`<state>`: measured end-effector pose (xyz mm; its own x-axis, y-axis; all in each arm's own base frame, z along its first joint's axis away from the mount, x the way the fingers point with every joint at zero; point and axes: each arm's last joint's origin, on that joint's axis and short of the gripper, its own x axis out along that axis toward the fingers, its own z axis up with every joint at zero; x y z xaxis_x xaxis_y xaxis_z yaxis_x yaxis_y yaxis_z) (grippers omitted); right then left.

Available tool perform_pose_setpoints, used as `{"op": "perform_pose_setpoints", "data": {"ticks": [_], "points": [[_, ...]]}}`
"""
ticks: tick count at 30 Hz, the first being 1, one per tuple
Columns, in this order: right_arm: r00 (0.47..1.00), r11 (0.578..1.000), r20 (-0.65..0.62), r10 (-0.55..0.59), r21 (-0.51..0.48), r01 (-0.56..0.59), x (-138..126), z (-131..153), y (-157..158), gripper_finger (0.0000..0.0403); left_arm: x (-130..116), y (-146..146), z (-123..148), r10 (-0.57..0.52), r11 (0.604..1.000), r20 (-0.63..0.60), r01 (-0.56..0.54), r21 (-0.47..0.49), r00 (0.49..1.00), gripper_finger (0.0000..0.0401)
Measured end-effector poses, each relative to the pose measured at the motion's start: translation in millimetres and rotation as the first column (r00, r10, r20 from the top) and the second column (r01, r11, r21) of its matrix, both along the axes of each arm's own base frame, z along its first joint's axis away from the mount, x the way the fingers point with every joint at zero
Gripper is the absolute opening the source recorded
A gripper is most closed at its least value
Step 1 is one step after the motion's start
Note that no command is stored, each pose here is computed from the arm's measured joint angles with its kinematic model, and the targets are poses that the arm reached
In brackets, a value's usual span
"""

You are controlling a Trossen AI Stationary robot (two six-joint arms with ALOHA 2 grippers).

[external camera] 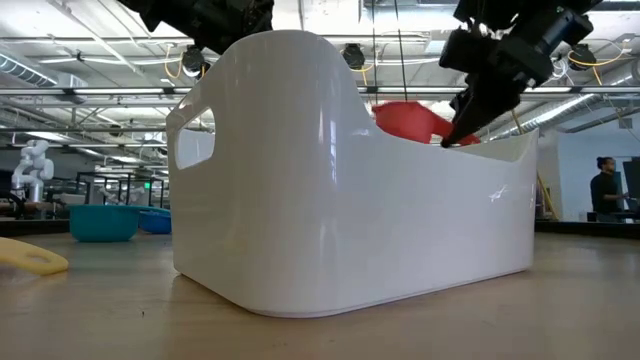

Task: Nest measuring cups in basket
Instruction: Stack the red measuring cup on top of the orange measuring cup

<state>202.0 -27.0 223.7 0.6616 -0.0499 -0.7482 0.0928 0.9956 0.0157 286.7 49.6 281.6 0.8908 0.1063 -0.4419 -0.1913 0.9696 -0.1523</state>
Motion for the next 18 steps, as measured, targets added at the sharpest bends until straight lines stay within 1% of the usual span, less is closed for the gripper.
{"op": "perform_pose_setpoints", "data": {"ticks": [2, 6, 18], "points": [[0.999, 1.000, -0.040, -0.003, -0.004, 0.003, 1.9, -5.3, 3.2, 0.0135, 0.0, 0.0, 0.0, 0.001, 1.000, 0.000, -0.001, -0.002, 1.000, 0.0182], [0.997, 1.000, -0.080, 0.016, 0.000, -0.016, 8.7, -14.2, 6.8, 0.0136, 0.0, 0.0, 0.1, 0.006, 1.000, 0.002, -0.005, -0.010, 1.000, 0.0182], [0.991, 1.000, -0.134, 0.016, 0.013, -0.014, 15.2, -25.7, 7.0, 0.0136, 0.0, 0.0, 0.1, 0.010, 1.000, 0.003, -0.010, -0.018, 1.000, 0.0182]]}}
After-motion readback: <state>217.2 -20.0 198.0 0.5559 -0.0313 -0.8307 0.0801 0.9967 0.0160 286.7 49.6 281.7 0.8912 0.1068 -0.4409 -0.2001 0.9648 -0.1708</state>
